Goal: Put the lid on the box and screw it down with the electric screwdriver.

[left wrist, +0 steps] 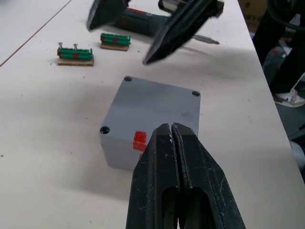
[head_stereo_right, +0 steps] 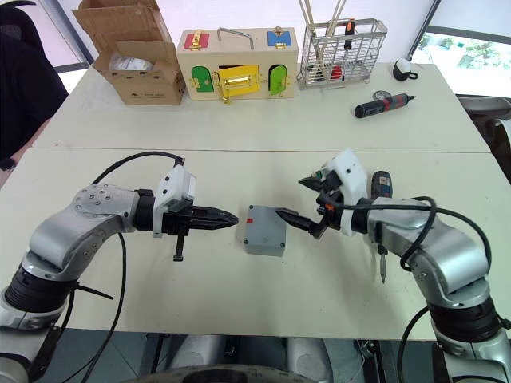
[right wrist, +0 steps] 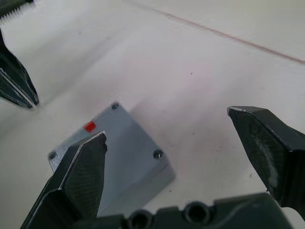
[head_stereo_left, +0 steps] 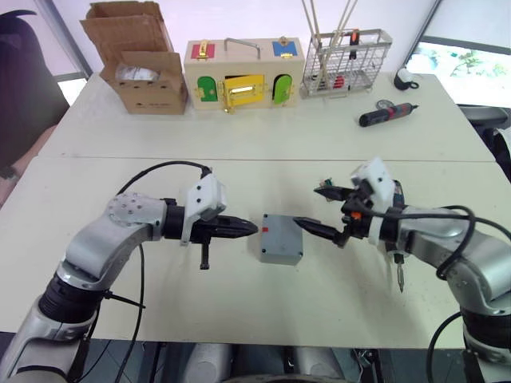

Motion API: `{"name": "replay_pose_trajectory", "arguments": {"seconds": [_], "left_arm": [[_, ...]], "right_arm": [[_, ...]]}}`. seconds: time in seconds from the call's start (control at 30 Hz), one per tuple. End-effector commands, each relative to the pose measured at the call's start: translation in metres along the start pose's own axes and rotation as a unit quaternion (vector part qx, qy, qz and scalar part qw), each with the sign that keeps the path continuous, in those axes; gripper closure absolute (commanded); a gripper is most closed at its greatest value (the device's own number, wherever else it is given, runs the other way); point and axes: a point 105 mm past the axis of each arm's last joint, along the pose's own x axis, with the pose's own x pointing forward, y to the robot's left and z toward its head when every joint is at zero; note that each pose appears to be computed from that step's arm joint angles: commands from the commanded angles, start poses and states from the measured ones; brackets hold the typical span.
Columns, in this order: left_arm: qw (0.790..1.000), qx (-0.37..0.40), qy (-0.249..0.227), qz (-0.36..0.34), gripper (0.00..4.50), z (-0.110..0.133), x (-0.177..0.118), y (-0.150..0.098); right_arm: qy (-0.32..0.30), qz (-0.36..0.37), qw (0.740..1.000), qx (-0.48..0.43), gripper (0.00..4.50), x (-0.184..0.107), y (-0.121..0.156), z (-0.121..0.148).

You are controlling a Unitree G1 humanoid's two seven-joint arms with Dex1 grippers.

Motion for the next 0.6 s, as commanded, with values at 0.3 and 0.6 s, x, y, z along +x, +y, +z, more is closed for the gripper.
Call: {"name": "replay_pose_trajectory", "arguments": {"seconds": [0.3,0.6], "left_arm": [[0.998,0.032,-0.049,-0.034,4.5,0.035,-0.002,0.004],[0.99,0.124,0.0,-0.067,4.5,0.032,-0.002,0.008]], "right_arm": [[0.0,-0.093,0.995,0.023,0.03,-0.089,-0.098,0.063],[0.307,-0.047,0.942,0.127,0.03,-0.144,-0.098,0.007]]}}
